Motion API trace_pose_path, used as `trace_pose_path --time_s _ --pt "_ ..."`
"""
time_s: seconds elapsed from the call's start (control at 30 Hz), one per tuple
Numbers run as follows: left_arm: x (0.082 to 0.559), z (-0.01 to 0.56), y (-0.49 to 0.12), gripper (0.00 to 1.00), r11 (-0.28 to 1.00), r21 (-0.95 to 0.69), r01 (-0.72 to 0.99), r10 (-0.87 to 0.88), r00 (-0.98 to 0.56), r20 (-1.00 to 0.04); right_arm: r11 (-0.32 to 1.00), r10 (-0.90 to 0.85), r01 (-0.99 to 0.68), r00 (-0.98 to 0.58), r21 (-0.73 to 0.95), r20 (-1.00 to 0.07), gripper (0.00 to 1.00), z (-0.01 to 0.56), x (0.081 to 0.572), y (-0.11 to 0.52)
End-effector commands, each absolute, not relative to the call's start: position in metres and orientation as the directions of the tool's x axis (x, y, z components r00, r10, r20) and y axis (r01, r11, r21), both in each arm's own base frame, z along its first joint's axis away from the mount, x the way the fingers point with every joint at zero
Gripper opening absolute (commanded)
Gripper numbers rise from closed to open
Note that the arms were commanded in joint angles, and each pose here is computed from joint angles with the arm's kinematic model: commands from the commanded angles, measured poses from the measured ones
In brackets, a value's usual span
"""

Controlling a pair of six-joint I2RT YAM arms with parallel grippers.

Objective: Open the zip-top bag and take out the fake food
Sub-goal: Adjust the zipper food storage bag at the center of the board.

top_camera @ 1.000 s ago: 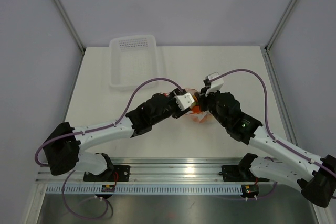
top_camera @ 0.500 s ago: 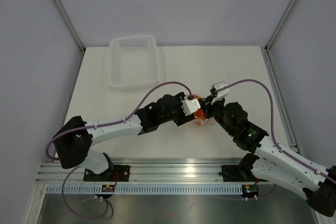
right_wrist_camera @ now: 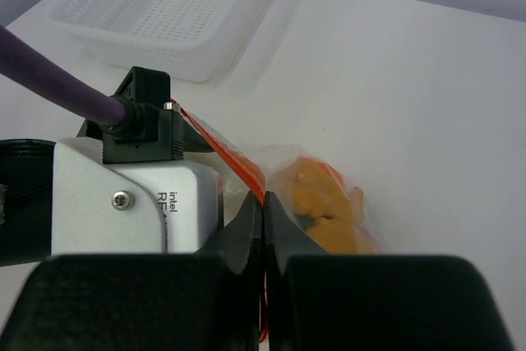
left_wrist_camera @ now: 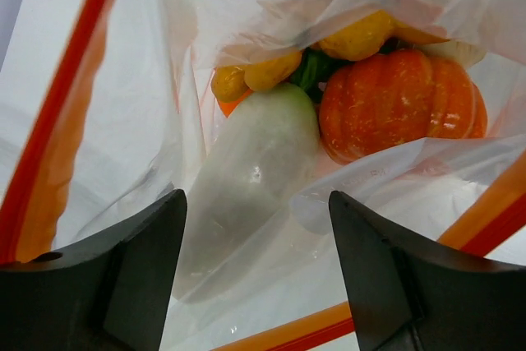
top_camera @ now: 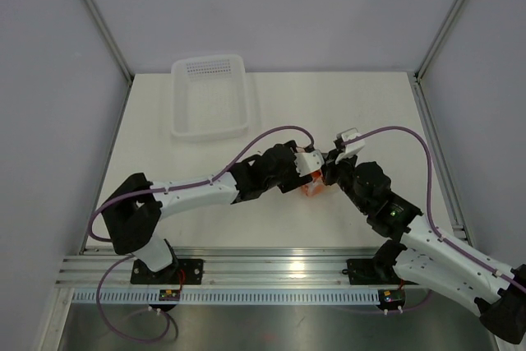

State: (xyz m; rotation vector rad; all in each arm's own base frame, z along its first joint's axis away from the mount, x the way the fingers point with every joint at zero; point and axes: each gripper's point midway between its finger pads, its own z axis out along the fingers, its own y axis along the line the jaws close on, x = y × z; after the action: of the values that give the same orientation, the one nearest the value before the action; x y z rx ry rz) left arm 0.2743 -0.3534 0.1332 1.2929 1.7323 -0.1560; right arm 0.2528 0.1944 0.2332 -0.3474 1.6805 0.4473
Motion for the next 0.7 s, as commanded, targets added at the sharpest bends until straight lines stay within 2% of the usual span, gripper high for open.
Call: trace_pose_path --time_s 0.0,0.1,0.23,0.33,0.37,0.47,0.63,0.67 --pt "0.298 0.136 -0.333 0.73 0.520 0.478 0.707 0.720 -0.063 -0.691 0.811 0.086 -0.573 -0.078 0.115 -0.993 0.00 0.265 0.242 0.215" --pt "0.297 0.151 -0.331 0.69 0.560 0.467 0.685 0.678 -0.055 -0.733 0.809 0.087 -0.576 -0.077 0.116 -0.993 0.00 0.266 0.242 0.215" --pt "0.268 0.171 -0.348 0.60 0.473 0.375 0.798 0.578 0.041 -0.815 0.818 0.086 -0.563 -0.081 0.117 -0.993 0.00 0.264 0.244 0.214" --pt "0.243 0.184 -0.349 0.55 0.389 0.323 0.863 0.564 0.055 -0.824 0.832 0.087 -0.542 -0.080 0.116 -0.993 0.00 0.264 0.247 0.210" --pt "0.236 0.186 -0.349 0.51 0.378 0.287 0.880 0.557 0.032 -0.830 0.834 0.088 -0.540 -0.077 0.115 -0.993 0.00 0.265 0.246 0.209" --pt "0.215 0.182 -0.340 0.47 0.326 0.215 0.921 0.588 -0.020 -0.809 0.847 0.092 -0.518 -0.076 0.118 -0.993 0.00 0.263 0.249 0.206" --pt "0.181 0.175 -0.343 0.47 0.209 0.071 0.975 0.618 -0.075 -0.782 0.870 0.080 -0.480 -0.083 0.110 -0.993 0.00 0.259 0.256 0.203" --pt "0.182 0.175 -0.343 0.47 0.222 0.060 0.973 0.631 -0.096 -0.770 0.870 0.078 -0.481 -0.083 0.108 -0.993 0.00 0.258 0.257 0.203"
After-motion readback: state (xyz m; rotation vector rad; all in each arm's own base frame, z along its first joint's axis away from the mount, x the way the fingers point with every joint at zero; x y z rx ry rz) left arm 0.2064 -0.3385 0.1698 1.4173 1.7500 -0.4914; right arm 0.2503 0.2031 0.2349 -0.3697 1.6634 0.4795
